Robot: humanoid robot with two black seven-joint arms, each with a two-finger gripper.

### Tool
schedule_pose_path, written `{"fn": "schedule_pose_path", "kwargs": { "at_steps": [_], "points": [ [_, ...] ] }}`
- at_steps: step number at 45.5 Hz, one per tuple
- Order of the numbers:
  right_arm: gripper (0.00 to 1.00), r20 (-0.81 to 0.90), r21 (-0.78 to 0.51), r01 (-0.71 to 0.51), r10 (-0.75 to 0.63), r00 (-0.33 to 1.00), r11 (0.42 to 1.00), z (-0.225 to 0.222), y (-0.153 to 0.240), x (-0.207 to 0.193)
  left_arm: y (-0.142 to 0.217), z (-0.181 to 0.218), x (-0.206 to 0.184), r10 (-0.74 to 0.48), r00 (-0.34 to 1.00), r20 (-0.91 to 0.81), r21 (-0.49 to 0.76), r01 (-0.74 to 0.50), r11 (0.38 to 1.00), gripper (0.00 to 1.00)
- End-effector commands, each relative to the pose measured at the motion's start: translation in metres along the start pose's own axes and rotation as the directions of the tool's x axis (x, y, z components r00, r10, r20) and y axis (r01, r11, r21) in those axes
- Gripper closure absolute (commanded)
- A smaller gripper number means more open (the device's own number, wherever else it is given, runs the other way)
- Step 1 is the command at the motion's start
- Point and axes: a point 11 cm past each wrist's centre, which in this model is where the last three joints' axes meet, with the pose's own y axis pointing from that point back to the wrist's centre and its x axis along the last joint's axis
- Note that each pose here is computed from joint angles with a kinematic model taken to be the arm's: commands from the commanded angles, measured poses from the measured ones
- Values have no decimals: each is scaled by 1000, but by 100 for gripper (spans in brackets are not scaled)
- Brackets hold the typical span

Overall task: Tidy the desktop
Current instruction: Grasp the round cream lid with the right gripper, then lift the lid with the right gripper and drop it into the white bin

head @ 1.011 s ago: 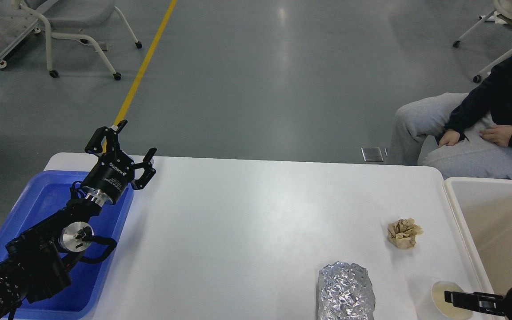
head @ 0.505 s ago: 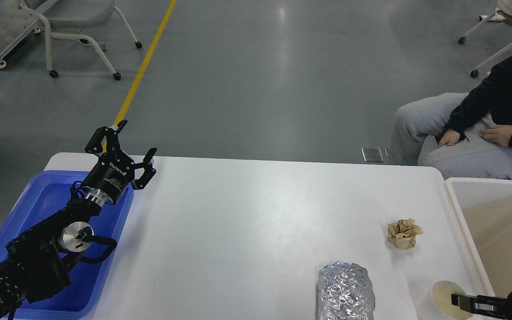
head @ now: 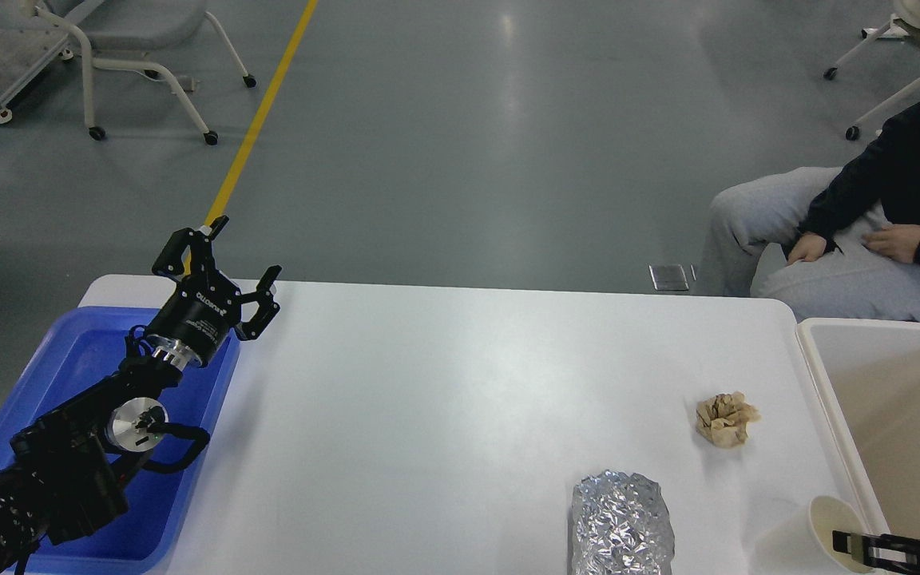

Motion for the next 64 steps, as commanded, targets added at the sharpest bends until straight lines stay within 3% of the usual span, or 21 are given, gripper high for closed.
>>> {"fn": "schedule_pose_path", "kwargs": {
  "at_steps": [1,16,31,42,51,64],
  "points": [
    [100,34,38,-19,18,999,999,-9,32,12,0,0,0,0,1000,0,-1,0,1000,0],
    [100,102,51,6,-11,995,999,-19,109,72,0,0,0,0,1000,0,-1,0,1000,0],
    [100,101,61,-25,19,995,998,-32,158,123,0,0,0,0,1000,0,-1,0,1000,0],
    [100,143,-22,-120,122,982,993,-1,175,152,0,0,0,0,1000,0,-1,0,1000,0],
    [100,213,-118,-294,313,926,949,42,181,191,0,0,0,0,1000,0,-1,0,1000,0],
    [100,487,-219,-450,496,718,866,103,134,200,0,0,0,0,1000,0,-1,0,1000,0]
  ]
}}
